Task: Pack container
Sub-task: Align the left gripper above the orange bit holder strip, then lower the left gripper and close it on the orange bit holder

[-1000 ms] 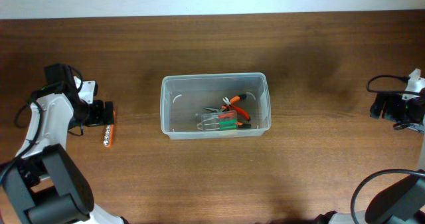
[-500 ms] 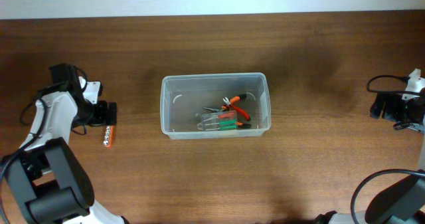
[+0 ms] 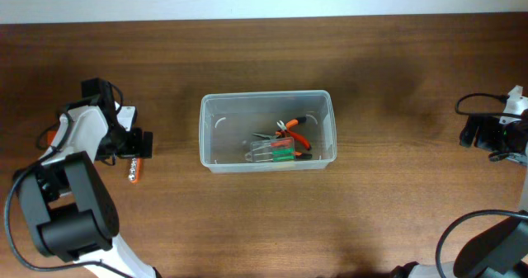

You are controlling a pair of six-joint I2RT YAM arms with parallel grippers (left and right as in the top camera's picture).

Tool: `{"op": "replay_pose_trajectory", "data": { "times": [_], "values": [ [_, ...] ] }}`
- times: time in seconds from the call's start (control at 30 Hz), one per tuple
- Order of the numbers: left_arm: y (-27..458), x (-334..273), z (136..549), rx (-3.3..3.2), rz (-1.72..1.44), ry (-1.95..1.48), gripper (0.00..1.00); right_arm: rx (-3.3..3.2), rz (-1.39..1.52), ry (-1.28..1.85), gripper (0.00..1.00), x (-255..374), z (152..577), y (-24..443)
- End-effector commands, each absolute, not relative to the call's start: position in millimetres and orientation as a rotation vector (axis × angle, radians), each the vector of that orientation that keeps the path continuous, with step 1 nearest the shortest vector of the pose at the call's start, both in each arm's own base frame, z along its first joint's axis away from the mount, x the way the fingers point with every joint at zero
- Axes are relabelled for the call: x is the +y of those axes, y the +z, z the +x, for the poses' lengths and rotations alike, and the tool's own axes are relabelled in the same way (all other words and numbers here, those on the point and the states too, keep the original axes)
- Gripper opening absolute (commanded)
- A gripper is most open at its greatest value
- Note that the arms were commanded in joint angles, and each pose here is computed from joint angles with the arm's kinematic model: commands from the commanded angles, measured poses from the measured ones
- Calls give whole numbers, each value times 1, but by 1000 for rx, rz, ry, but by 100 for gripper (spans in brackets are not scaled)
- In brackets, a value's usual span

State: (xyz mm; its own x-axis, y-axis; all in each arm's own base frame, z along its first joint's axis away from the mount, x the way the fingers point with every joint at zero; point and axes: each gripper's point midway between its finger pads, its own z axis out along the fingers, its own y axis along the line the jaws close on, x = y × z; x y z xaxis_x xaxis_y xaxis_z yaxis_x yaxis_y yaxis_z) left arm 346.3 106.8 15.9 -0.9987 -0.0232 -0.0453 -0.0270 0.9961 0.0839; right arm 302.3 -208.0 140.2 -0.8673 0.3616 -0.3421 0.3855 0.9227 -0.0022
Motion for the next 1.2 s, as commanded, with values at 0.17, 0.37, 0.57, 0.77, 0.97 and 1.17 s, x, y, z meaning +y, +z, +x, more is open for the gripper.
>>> {"op": "replay_pose_trajectory", "data": {
  "times": [0.17,0.37,0.57,0.77,0.97,1.17],
  "values": [
    [21,112,365,3070,-69,141,99,2731,563,-89,98,-207,303,143],
    [19,111,358,3100,-67,136,99,2730,563,-89,99,-207,303,143],
    [16,110,356,3105,-24,122,99,2730,563,-89,99,-207,303,143],
    [10,105,353,3110,91,74,99,2730,563,-89,99,-207,303,143],
    [6,100,352,3104,104,40,99,2730,563,-89,99,-207,303,143],
    [6,100,352,3103,103,42,99,2730,563,-89,99,-207,303,143]
  ]
}}
